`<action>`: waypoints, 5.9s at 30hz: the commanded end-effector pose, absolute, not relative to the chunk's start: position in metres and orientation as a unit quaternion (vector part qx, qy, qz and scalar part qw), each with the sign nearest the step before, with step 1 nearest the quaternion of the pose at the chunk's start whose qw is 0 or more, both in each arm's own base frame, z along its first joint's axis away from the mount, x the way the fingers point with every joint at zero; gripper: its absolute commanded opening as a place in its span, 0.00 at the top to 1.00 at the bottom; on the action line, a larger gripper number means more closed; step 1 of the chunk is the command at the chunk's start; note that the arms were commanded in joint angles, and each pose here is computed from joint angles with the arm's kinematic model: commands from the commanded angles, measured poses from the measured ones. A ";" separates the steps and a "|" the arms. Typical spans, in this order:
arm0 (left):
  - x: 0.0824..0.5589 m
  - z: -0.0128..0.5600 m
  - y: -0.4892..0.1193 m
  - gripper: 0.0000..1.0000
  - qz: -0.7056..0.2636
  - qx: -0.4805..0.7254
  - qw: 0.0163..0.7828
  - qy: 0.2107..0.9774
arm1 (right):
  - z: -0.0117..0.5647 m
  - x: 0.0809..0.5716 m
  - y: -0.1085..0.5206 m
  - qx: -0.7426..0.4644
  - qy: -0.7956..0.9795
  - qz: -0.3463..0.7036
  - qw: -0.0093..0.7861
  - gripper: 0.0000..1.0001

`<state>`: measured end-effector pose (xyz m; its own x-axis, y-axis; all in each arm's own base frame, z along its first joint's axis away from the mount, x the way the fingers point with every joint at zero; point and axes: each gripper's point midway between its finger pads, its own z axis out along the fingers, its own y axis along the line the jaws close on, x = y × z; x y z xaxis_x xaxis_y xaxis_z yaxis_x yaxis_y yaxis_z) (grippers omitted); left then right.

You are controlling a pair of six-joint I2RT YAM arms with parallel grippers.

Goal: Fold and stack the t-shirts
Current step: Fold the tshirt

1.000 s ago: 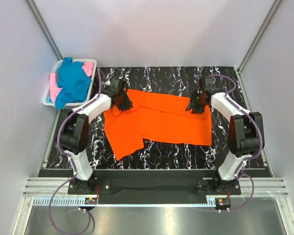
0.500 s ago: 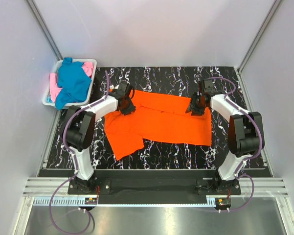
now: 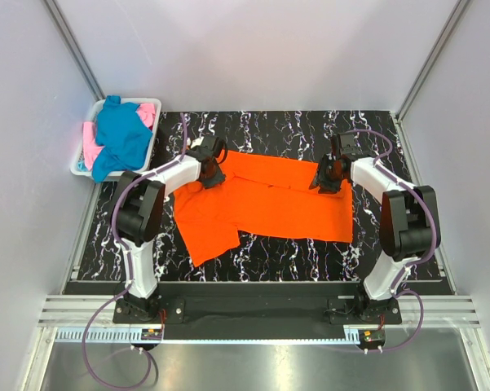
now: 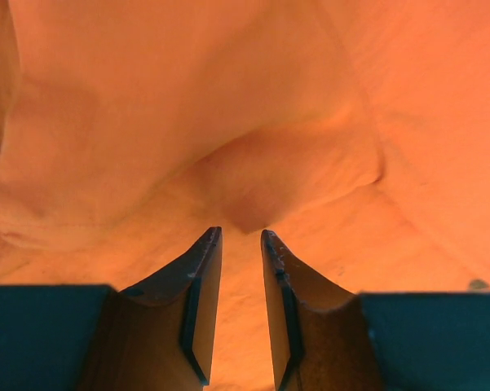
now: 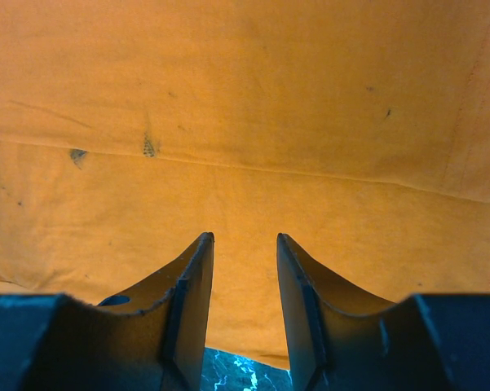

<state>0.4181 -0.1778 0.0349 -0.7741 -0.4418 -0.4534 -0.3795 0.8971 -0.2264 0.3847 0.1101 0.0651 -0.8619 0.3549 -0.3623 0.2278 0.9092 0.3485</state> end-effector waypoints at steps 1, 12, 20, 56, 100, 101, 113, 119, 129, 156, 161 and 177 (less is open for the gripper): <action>0.441 0.054 -0.175 0.69 -0.052 -0.218 0.293 0.929 | 0.064 0.392 0.111 0.155 0.951 0.149 0.224 0.56; 0.442 0.051 -0.174 0.68 -0.053 -0.220 0.287 0.931 | 0.062 0.394 0.110 0.155 0.951 0.144 0.224 0.57; 0.439 0.046 -0.173 0.68 -0.051 -0.223 0.276 0.933 | 0.060 0.394 0.110 0.157 0.952 0.144 0.222 0.57; 0.435 0.059 -0.181 1.00 -0.078 -0.202 0.272 0.937 | 0.050 0.390 0.111 0.164 0.954 0.142 0.207 0.58; 0.397 0.082 -0.148 0.80 -0.010 -0.198 0.306 0.931 | 0.043 0.395 0.135 0.151 0.957 0.151 0.198 0.59; 0.400 0.083 -0.148 0.80 -0.009 -0.203 0.309 0.929 | 0.042 0.397 0.135 0.150 0.957 0.150 0.197 0.59; 0.417 0.053 -0.122 0.81 0.017 -0.255 0.261 0.931 | 0.023 0.390 0.135 0.155 0.963 0.141 0.171 0.58; 0.413 0.041 -0.111 0.81 0.048 -0.262 0.235 0.935 | 0.009 0.382 0.127 0.172 0.968 0.111 0.145 0.58; 0.407 0.033 -0.088 0.83 0.109 -0.274 0.191 0.936 | -0.001 0.367 0.101 0.199 0.974 0.024 0.102 0.61; 0.398 0.052 -0.082 0.82 0.083 -0.275 0.169 0.943 | -0.008 0.358 0.091 0.210 0.975 -0.018 0.069 0.66; 0.397 0.058 -0.086 0.82 0.068 -0.273 0.174 0.944 | -0.010 0.358 0.091 0.210 0.975 -0.019 0.067 0.66; 0.395 0.052 -0.101 0.78 0.024 -0.259 0.163 0.952 | -0.011 0.359 0.093 0.208 0.976 -0.014 0.068 0.66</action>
<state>0.3897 -0.0934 0.0319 -0.8203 -0.4910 -0.2933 -0.5222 0.8522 0.0338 0.3757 0.1025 0.0122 -0.8895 0.4151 -0.1910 0.4048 0.9098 0.0919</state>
